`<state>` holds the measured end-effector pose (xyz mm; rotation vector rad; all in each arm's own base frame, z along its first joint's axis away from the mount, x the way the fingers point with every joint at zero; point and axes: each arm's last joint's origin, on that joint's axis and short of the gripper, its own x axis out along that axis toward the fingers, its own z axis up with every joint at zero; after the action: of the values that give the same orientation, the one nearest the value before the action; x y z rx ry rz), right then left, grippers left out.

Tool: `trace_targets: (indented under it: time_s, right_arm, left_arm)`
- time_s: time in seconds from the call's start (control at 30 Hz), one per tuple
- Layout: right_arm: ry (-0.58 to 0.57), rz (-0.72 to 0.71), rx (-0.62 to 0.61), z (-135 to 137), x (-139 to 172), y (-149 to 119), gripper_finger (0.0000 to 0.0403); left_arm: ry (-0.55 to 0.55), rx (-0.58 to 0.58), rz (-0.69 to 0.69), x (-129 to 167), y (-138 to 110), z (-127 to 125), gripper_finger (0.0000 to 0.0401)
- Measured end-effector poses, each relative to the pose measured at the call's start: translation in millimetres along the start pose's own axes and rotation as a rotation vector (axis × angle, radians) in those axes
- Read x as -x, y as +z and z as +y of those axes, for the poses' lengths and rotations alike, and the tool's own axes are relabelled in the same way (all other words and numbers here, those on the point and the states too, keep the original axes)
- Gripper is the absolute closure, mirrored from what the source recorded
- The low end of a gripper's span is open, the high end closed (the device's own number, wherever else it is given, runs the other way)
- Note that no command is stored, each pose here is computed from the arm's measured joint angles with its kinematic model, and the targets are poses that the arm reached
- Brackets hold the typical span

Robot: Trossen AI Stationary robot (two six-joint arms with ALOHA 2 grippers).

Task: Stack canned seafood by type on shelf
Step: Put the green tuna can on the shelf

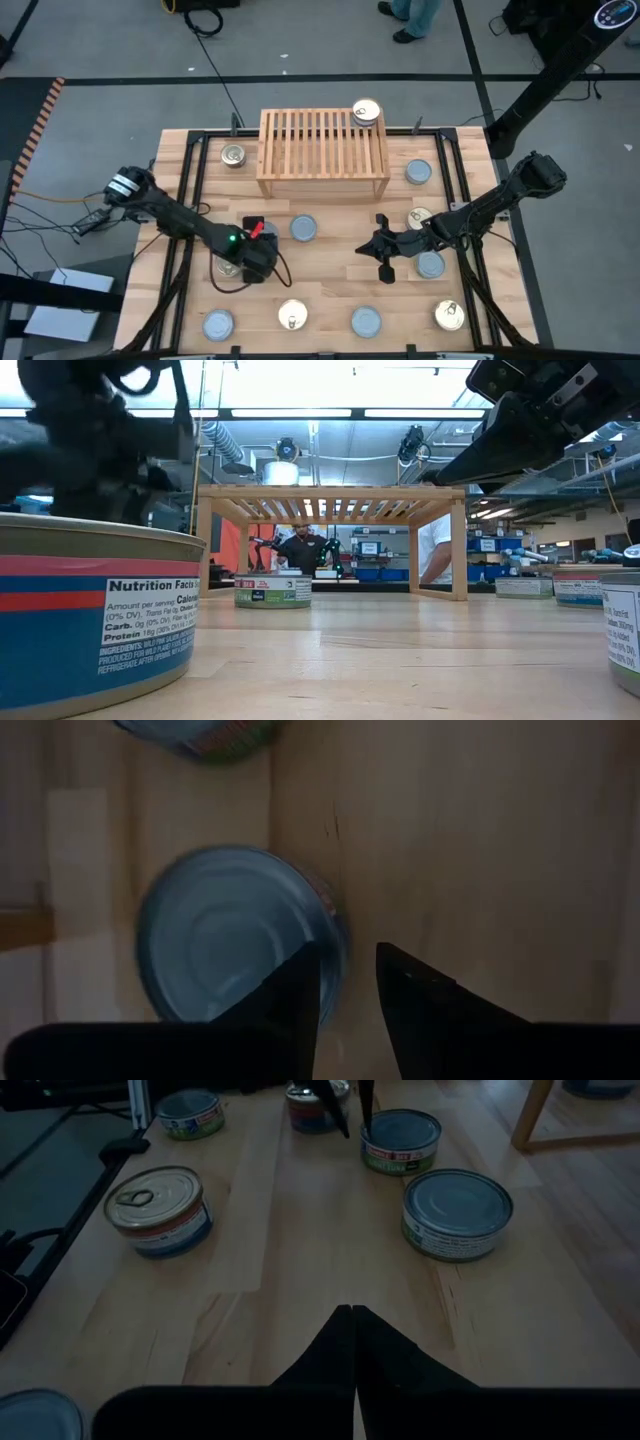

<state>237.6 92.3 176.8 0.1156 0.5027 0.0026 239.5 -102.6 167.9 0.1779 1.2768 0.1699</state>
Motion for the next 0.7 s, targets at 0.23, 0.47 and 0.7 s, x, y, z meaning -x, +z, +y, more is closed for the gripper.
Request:
trace_targets:
  time_s: [0.23, 0.47, 0.7]
  right_arm:
    - [0.000, -0.001, 0.000, 0.0, 0.0, 0.1, 0.0394]
    - [0.000, -0.001, 0.000, 0.0, 0.0, 0.1, 0.0394]
    - [0.004, -0.001, 0.001, 1.1, 0.3, -0.2, 0.0394]
  left_arm:
    - [0.043, -0.027, 0.034, -13.1, 1.2, -4.7, 0.0300]
    - [-0.036, -0.072, 0.020, -0.6, 16.6, -8.5, 0.0379]
    - [-0.181, -0.130, -0.030, 4.5, 27.5, -15.1, 0.0398]
